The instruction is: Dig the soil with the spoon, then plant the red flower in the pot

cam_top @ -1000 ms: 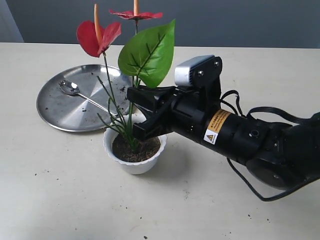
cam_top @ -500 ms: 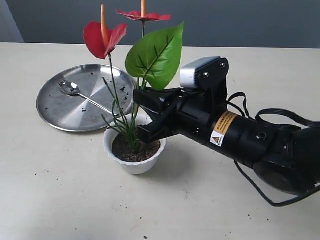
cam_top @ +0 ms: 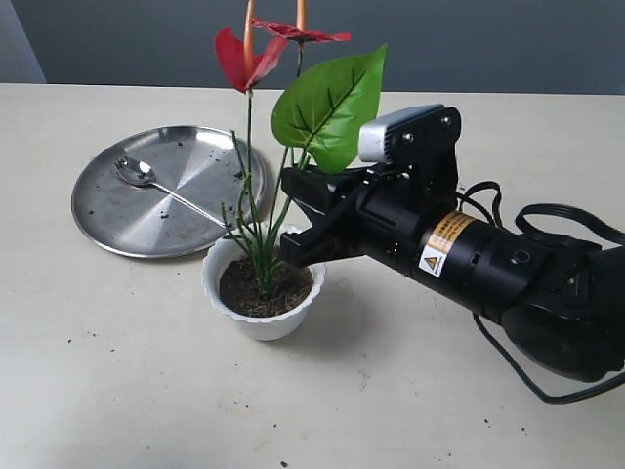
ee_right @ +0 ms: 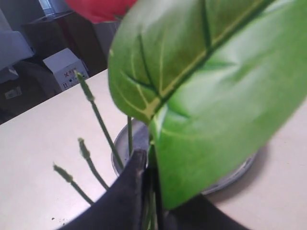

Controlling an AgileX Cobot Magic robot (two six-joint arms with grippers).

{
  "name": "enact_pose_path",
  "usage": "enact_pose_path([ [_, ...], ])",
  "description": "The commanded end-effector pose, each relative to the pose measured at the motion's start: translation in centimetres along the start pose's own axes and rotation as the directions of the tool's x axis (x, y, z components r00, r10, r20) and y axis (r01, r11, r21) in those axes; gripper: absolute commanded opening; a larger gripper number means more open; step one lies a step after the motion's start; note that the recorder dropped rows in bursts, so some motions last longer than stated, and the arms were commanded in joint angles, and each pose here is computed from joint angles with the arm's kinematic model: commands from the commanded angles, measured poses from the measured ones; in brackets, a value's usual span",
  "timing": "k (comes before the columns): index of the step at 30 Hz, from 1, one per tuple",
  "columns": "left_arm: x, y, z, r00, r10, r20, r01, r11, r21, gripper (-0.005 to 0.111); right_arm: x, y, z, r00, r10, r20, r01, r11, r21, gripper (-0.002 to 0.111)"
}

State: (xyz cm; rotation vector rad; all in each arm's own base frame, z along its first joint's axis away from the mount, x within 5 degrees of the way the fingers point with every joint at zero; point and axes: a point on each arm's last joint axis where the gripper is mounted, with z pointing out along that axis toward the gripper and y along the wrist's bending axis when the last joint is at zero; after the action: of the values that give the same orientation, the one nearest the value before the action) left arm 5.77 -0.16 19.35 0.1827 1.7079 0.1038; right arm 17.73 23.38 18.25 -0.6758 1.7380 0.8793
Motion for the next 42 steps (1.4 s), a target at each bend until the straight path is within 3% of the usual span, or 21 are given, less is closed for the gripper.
enact_pose_path([
  [1,0.0,0.0,0.0,1.0,-0.004,0.009,0.004,1.0,0.0,0.0,4.2,-0.8,-1.0,0.952,-0.032,-0.306,0.05,0.998,0.05,0.0],
  [19,0.0,0.0,0.0,1.0,-0.004,0.009,0.004,1.0,0.0,0.0,4.3,-0.7,-1.0,0.95,0.017,-0.311,0.002,0.998,0.061,0.001],
  [28,0.0,0.0,0.0,1.0,-0.004,0.009,0.004,1.0,0.0,0.0,4.3,-0.7,-1.0,0.95,0.017,-0.311,0.002,0.998,0.061,0.039],
  [32,0.0,0.0,0.0,1.0,-0.004,0.009,0.004,1.0,0.0,0.0,4.1,-0.6,-0.9,0.957,0.008,-0.291,0.005,0.999,0.045,0.04],
  [37,0.0,0.0,0.0,1.0,-0.004,0.006,0.004,1.0,0.001,0.0,2.8,-0.1,-0.6,0.989,0.002,-0.15,-0.004,1.0,-0.011,0.04],
  [42,0.0,0.0,0.0,1.0,-0.004,0.006,0.004,1.0,0.001,0.0,3.2,-0.2,-0.6,0.982,0.001,-0.191,-0.001,1.0,0.001,0.04],
])
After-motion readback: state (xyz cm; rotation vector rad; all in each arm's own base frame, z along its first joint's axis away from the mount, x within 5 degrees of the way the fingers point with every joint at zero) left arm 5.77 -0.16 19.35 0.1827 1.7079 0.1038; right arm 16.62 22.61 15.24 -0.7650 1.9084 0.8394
